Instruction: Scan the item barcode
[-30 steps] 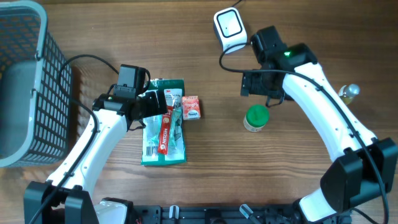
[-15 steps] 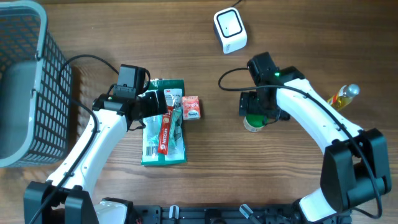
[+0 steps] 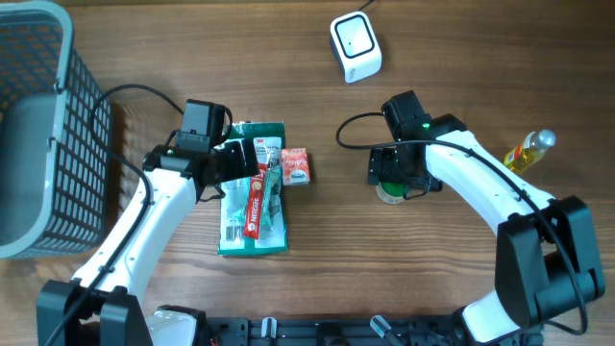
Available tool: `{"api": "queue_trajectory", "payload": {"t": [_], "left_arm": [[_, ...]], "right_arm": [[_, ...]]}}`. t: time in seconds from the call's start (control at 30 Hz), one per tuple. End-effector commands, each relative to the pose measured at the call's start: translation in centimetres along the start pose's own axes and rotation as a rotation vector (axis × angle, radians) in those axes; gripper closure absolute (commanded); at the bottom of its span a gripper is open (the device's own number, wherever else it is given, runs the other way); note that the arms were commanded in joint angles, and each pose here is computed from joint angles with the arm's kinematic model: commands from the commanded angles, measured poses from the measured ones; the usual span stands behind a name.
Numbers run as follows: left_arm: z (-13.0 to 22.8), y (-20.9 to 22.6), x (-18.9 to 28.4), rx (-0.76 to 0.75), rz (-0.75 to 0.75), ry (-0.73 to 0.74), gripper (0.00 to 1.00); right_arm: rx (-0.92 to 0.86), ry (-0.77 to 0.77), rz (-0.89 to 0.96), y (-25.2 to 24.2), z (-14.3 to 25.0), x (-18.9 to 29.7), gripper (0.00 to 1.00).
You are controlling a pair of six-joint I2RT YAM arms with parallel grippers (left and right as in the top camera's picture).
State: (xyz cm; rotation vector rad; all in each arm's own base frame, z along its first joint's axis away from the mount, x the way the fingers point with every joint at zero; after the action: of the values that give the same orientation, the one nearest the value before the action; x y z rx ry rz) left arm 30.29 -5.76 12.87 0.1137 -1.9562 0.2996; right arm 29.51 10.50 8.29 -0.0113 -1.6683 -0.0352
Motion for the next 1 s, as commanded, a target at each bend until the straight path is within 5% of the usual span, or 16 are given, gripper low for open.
{"api": "queue_trajectory", "payload": {"t": [0.0, 0.23, 0.8, 0.97], "left_arm": [[-0.7, -0.1, 0.8, 0.015, 0.005, -0.033, 0.0], [-0.7, -0.1, 0.8, 0.015, 0.005, -0.033, 0.0], [-0.7, -0.1, 0.8, 0.015, 0.005, -0.033, 0.0], [-0.7, -0.1, 0.8, 0.016, 0.005, -0.033, 0.0]], "right_arm": [[0.015, 0.032, -0.041, 0.4, 0.6, -0.2, 0.05], [0.015, 0.038, -0.036, 0.2, 1.2, -1.1, 0.1], [-0.001, 0.044, -0.034, 0.3, 0.8, -0.1, 0.49], [-0.005, 0.123, -0.159, 2.1, 0.8, 2.7, 0.57]]}}
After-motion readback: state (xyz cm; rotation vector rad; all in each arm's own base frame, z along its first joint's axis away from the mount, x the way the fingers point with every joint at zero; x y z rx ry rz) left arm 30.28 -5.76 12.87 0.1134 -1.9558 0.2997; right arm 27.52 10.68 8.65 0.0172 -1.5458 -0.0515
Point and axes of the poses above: each gripper's point midway between its finger pads, its own x axis back along the fingers, its own y axis along the line the jaws close on, z = x × y, the point moved 5 cm from there along x, back along the fingers, and after that the axes turned 4 degrees about x, right-handed, at the moved point
